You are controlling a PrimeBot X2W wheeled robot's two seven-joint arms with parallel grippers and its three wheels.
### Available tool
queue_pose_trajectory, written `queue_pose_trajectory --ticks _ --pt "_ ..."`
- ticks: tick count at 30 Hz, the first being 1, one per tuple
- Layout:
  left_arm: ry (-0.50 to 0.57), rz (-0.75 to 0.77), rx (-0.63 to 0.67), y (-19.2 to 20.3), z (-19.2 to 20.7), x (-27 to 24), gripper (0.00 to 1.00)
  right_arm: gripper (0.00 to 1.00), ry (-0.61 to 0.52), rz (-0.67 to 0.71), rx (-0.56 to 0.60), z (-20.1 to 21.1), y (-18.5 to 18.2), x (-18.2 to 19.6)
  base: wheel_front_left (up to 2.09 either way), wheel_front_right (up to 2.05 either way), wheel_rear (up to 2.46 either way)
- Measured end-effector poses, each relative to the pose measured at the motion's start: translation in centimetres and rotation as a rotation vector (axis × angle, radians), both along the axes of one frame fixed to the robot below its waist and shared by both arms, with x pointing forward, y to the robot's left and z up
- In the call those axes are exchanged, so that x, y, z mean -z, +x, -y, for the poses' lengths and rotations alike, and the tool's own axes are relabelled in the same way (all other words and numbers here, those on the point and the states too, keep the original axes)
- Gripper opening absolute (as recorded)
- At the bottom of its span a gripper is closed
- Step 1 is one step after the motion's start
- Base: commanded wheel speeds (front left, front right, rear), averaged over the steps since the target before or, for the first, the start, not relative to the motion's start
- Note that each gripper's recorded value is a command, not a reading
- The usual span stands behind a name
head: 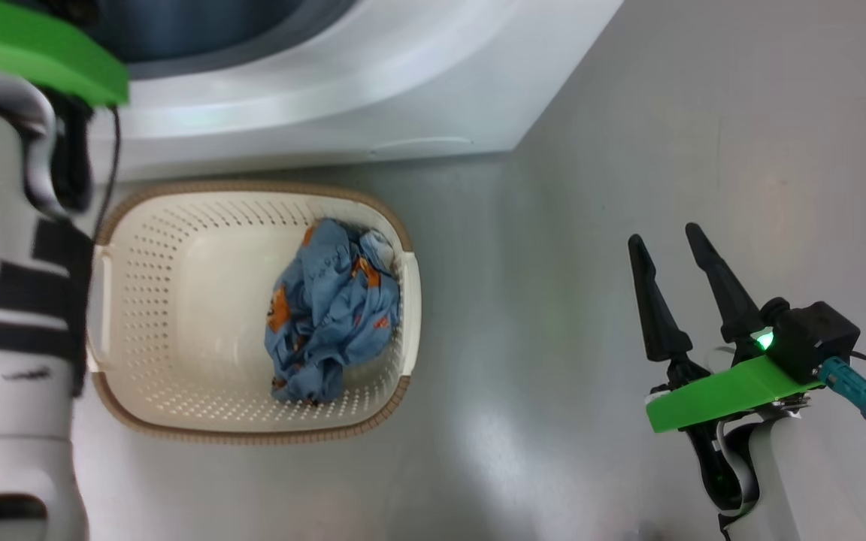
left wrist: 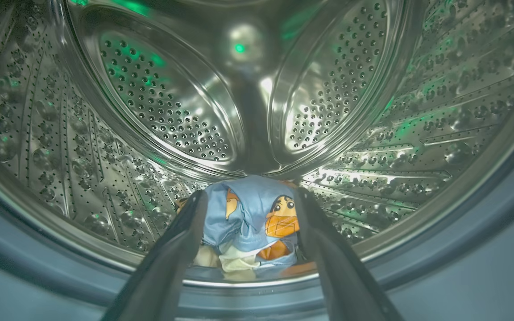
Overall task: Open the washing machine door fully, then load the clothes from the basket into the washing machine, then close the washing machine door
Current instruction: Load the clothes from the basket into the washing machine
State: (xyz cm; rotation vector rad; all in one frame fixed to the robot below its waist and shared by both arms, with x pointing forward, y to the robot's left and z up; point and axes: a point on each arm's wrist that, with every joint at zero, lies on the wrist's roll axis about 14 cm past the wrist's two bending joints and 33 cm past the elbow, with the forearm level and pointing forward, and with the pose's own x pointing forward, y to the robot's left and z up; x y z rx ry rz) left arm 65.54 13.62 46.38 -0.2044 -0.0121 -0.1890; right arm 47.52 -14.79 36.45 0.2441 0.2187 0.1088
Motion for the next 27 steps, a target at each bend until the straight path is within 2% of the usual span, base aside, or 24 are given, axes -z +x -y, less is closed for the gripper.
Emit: queue_pose_trajectory --ticks 12,27 --pt "-0.001 0.062 -0.022 -5.7 -0.8 -4.3 1.00 1.00 0.001 0.044 0.006 0.1 -2.3 -3.5 0.00 0.00 0.00" --pt "0.009 0.145 -0.106 -14.6 -3.7 -8.0 1.00 1.00 -0.019 0.144 0.016 0.6 -5.7 -8.4 0.00 0.00 0.00"
